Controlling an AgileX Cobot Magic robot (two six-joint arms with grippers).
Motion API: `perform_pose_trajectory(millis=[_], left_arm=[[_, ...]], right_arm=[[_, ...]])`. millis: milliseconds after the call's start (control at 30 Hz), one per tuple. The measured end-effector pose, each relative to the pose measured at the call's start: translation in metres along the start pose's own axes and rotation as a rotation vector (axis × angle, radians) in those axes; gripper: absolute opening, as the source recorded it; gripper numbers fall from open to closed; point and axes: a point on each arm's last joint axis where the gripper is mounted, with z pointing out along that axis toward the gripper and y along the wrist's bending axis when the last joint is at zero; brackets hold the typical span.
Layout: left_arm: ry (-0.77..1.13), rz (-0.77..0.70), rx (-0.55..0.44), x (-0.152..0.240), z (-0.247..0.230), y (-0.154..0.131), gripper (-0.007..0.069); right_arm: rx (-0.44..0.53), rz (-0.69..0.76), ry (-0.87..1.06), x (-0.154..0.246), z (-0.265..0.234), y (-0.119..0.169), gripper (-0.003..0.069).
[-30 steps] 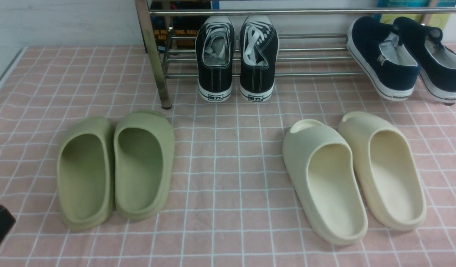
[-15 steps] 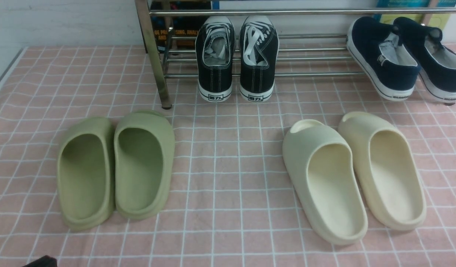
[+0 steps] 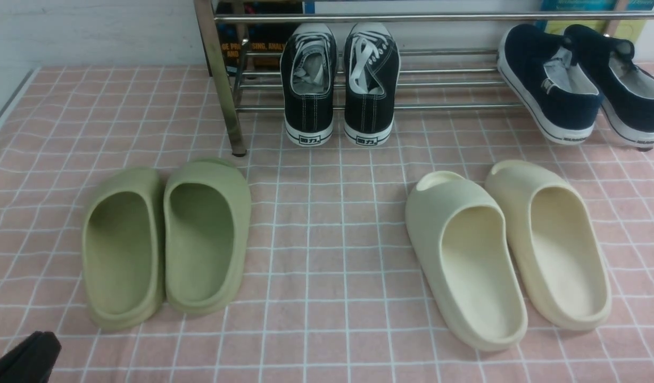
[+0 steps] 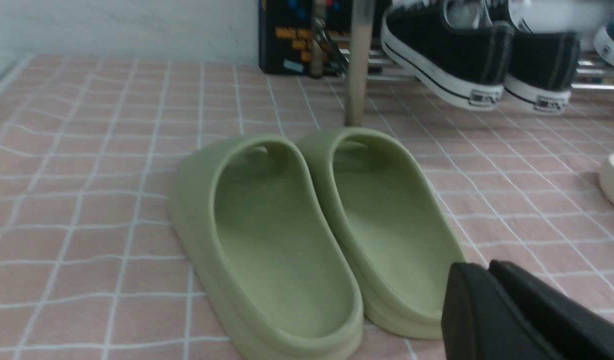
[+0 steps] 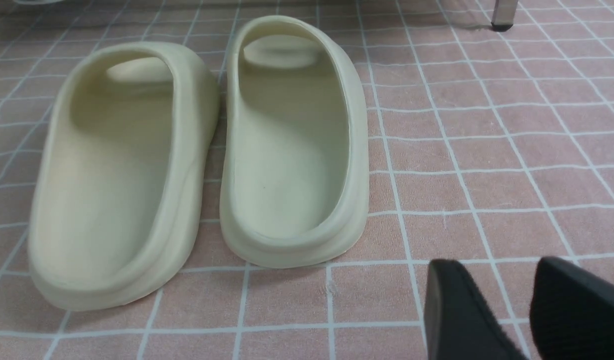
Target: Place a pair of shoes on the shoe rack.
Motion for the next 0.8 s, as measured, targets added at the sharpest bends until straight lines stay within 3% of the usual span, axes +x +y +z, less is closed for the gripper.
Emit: perform_pose_trajectory(millis=[333,600,800], left_arm=[[0.233,-0.019,-0.054,0.021,-0.003,0.002,0.0055],[0.243,0.009,-0.054,0.021,-0.003,0.002,0.0055],[0.242,-0.003,-0.118,0.021,-0.003,0.006,0.0055]], right_arm=[[0.0,0.0,0.0,0.0,0.0,0.0,0.024],[0.0,0.0,0.0,0.0,0.0,0.0,0.024],[0.0,0.0,0.0,0.0,0.0,0.0,0.024]])
